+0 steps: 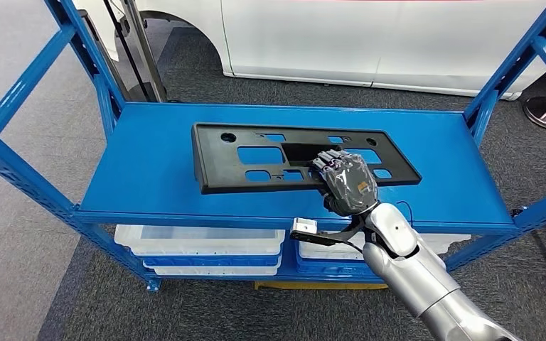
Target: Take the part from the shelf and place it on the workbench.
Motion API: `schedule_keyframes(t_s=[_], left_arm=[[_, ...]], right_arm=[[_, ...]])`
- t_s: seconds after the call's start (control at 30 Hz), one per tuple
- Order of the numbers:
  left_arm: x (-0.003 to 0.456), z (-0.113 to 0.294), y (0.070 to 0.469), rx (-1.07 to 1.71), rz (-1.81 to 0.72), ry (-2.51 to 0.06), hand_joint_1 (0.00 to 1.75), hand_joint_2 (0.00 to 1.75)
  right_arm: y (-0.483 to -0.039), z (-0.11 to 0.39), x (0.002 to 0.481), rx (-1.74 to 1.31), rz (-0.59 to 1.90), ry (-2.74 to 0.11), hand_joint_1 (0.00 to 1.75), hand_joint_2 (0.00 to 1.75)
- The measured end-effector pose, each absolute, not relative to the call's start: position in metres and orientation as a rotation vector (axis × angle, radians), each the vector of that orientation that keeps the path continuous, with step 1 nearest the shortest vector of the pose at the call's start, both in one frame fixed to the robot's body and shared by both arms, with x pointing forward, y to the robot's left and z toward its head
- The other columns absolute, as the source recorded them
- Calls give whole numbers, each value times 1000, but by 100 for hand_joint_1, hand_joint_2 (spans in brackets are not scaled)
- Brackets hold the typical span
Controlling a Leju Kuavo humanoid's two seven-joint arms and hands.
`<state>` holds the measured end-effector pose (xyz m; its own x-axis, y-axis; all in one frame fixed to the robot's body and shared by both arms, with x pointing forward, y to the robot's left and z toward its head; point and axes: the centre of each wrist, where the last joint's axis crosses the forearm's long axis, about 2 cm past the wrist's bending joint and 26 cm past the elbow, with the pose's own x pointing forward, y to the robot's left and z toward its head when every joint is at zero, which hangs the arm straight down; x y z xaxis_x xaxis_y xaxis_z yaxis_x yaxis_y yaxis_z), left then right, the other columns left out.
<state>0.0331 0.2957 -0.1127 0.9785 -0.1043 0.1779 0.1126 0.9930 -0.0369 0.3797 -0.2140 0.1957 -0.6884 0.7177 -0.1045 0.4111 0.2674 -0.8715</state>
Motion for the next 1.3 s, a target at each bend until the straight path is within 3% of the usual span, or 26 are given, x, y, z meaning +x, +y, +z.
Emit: schedule_keyframes(t_s=[1.3], left_arm=[[32, -112, 309, -41, -121, -169, 0, 175]], right_arm=[[-228, 200, 370, -940, 1354, -2220, 175, 175]])
